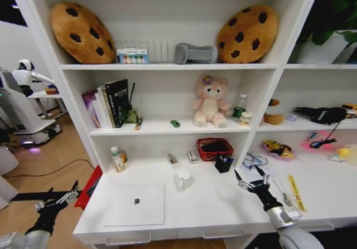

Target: Organize the objects on the table.

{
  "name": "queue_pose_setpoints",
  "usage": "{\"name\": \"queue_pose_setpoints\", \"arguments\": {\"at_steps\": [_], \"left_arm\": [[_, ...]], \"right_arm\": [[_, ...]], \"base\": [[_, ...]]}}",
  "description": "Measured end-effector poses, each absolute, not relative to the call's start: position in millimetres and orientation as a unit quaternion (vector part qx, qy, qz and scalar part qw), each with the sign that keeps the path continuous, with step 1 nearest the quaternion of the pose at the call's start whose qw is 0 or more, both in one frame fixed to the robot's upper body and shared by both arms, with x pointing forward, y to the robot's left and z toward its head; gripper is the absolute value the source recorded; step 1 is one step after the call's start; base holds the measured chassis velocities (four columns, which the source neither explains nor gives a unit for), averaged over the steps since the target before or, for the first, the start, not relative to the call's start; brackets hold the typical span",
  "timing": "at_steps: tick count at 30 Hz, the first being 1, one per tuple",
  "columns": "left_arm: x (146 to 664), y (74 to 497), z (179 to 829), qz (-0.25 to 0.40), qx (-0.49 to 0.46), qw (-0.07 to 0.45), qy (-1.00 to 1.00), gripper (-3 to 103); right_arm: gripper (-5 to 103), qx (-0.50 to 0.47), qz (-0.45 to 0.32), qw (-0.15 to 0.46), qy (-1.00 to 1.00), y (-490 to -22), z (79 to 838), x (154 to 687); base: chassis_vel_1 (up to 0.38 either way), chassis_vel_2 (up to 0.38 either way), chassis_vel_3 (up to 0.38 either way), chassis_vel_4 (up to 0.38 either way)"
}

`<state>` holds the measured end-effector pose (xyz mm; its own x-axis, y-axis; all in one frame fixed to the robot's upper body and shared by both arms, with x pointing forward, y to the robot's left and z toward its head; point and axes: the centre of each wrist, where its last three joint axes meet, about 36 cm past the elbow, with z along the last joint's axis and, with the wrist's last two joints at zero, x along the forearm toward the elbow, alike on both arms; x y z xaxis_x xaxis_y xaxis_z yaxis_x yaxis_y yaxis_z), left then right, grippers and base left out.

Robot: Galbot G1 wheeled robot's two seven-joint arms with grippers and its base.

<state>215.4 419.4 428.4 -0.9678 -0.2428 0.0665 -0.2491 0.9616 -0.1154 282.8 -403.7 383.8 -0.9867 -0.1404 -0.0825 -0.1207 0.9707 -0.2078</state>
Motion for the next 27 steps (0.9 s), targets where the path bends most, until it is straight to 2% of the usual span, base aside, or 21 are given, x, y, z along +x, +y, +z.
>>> {"name": "queue_pose_setpoints", "arguments": {"at_steps": [8,21,27], "left_arm": [[215.4,419.5,428.4,0.061,0.124,0.026,-0.990,100],[215.4,419.4,428.4,0.062,0.124,0.026,-0.990,100],[215.4,419.4,428.4,0.062,0.124,0.026,-0.990,100]], "right_arm": [[100,-0.066,-0.101,0.048,0.991,-403.6,383.8,282.8],[100,-0.066,-0.102,0.048,0.991,-403.6,383.8,282.8],[100,-0.066,-0.102,0.048,0.991,-403.6,383.8,282.8]], "base": [[0.179,0.167,-0.171,-0.164],[-0.037,-0.038,0.022,0.025],[0.084,-0.025,-0.085,0.047]]}}
